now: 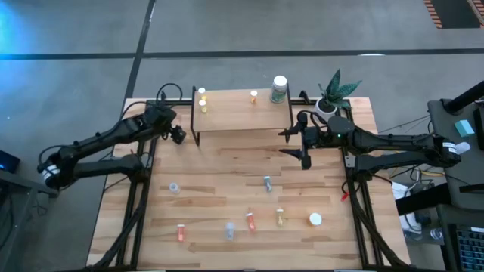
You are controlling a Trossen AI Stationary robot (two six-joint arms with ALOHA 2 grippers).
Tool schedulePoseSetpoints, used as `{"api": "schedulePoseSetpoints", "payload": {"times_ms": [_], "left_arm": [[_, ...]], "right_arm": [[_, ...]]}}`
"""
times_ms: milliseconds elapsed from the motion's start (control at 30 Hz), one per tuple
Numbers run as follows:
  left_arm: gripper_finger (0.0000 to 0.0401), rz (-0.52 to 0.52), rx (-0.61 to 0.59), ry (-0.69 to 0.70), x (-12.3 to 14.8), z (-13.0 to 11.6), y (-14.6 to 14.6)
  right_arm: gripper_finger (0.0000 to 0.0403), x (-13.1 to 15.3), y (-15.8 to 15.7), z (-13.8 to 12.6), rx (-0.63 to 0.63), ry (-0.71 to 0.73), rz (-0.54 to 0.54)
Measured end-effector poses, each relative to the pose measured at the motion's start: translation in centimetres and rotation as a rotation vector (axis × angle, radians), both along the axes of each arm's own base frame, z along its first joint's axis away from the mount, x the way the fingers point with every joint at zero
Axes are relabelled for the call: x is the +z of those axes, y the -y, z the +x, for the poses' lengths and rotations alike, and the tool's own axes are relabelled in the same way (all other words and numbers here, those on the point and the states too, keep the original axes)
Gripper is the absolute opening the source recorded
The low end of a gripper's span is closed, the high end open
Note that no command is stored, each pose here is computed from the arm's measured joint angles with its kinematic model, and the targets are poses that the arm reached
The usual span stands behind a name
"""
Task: Pick and place medicine bottles onto shelf by color
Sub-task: Put the transparent medicine bottle on the shelf
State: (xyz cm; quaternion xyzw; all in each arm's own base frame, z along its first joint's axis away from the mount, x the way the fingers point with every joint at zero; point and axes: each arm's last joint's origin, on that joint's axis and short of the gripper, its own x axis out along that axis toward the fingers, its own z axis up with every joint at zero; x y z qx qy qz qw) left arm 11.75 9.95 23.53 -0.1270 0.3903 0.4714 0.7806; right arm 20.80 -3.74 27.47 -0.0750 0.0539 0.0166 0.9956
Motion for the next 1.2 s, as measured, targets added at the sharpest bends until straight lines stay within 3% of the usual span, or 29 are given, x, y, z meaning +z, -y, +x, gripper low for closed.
{"api": "schedulePoseSetpoints", "payload": {"times_ms": [533,700,1200], "left_arm": [[0.0257,-0.159,0.199,0.02,-1.1,0.4,-0.4],[0.0257,-0.136,0.231,0.007,-1.1,0.7,-0.7],[0.0254,-0.216,0.28,-0.084,-3.6,2.2,-2.0]], "right_arm": [[0.0263,0.0,0.0,0.0,-0.001,0.0,0.018],[0.0263,0.0,0.0,0.0,-0.001,0.001,0.018],[0.0263,0.0,0.0,0.0,-0.001,0.001,0.017]]}}
